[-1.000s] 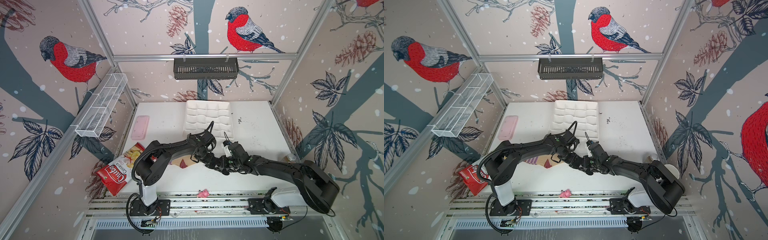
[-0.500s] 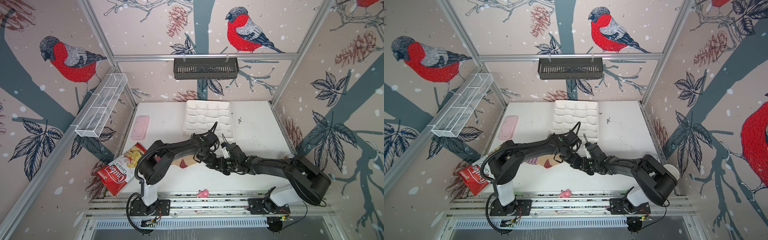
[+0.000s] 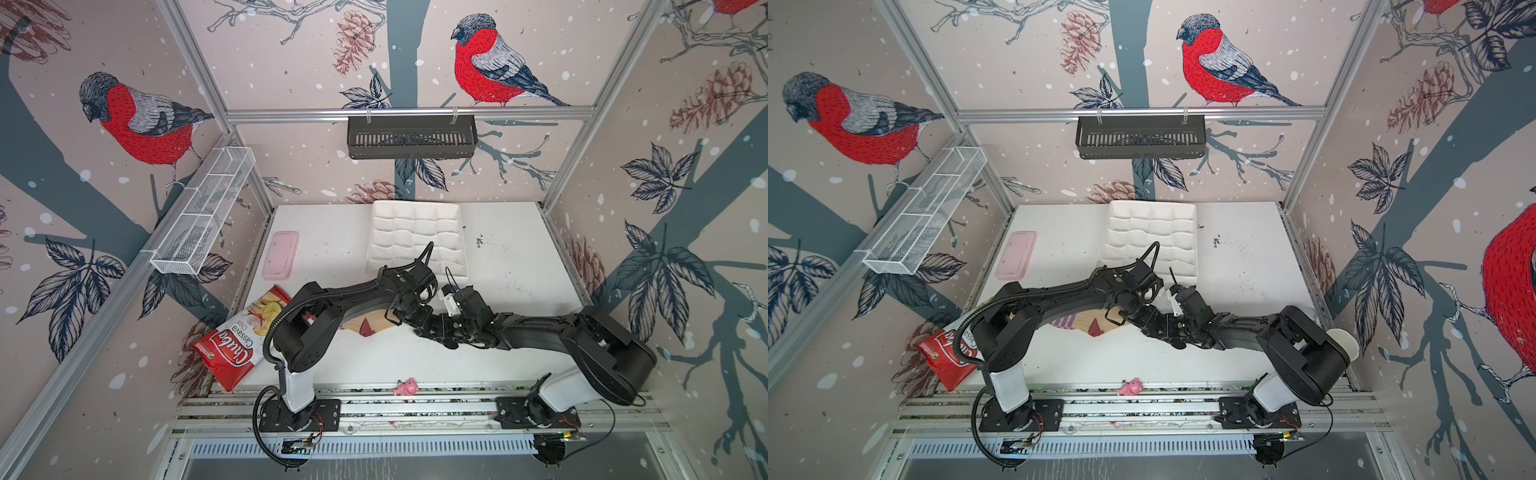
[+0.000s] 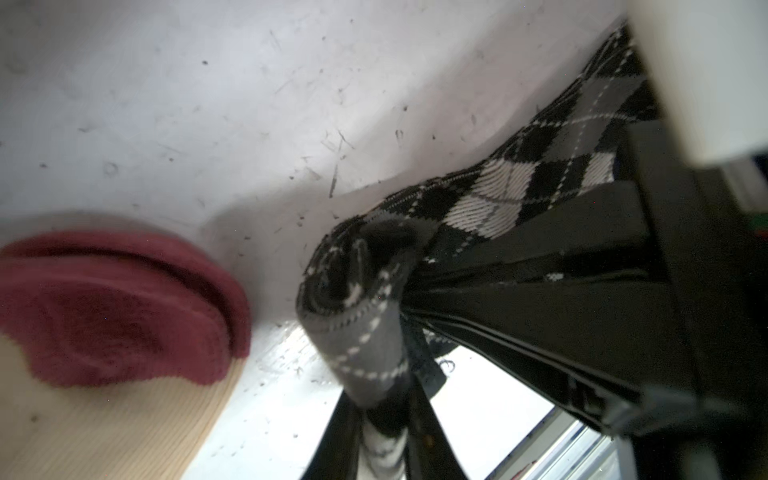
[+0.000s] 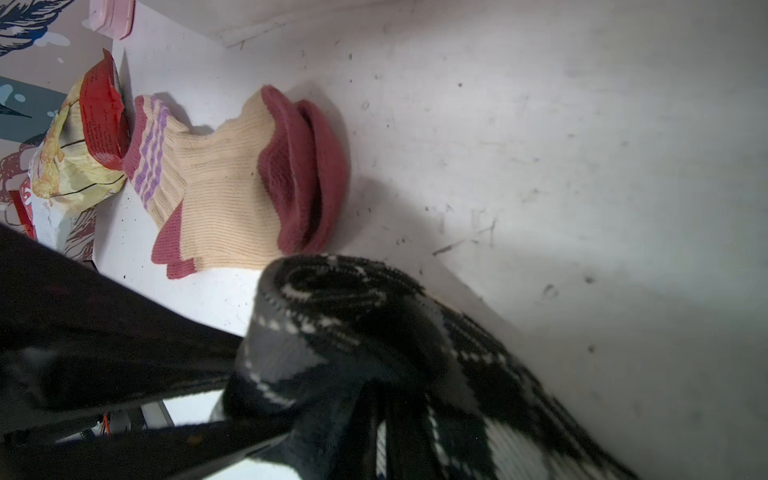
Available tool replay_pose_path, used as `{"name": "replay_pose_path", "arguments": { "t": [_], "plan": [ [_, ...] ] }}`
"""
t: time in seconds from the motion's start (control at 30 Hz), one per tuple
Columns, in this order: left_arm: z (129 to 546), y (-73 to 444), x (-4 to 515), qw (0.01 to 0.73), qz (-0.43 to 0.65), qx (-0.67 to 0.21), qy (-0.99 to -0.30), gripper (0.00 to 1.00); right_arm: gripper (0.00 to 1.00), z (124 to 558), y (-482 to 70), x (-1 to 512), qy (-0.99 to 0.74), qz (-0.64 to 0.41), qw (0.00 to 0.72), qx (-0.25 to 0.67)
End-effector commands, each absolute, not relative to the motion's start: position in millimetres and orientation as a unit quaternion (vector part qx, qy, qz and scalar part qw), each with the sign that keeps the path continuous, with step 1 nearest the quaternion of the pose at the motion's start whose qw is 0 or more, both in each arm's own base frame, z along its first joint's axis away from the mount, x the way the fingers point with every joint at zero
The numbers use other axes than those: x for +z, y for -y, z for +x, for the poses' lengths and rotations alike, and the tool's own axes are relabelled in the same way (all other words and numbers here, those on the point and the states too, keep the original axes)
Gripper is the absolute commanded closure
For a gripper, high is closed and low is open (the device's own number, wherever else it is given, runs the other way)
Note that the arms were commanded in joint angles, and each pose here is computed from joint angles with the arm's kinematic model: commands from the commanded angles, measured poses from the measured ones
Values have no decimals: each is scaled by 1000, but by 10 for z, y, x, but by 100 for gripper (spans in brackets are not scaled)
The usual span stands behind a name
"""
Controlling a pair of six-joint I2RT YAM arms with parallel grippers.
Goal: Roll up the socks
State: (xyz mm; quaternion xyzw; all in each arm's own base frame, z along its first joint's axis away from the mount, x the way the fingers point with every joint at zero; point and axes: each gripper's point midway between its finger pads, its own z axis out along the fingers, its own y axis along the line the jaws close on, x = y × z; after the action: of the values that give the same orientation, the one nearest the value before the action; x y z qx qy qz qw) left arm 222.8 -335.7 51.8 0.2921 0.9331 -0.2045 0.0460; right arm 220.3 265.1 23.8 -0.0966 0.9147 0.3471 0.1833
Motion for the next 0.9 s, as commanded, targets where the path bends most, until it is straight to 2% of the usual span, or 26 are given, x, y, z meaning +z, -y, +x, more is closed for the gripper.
{"name": "replay_pose_path", "arguments": {
  "t": [0.0,0.33,0.87],
  "plan": [
    [2197,3408,593,45,296,-224,-927,79,90,2160,-2568,135,-925,-86,168,328],
    [2178,3508,751,53,305,-255,-916,78,90,2158,-2561,97,-926,-83,163,330],
    [2071,3698,524,24,308,-294,-904,87,90,2114,-2487,161,-916,-69,154,364]
  ]
}}
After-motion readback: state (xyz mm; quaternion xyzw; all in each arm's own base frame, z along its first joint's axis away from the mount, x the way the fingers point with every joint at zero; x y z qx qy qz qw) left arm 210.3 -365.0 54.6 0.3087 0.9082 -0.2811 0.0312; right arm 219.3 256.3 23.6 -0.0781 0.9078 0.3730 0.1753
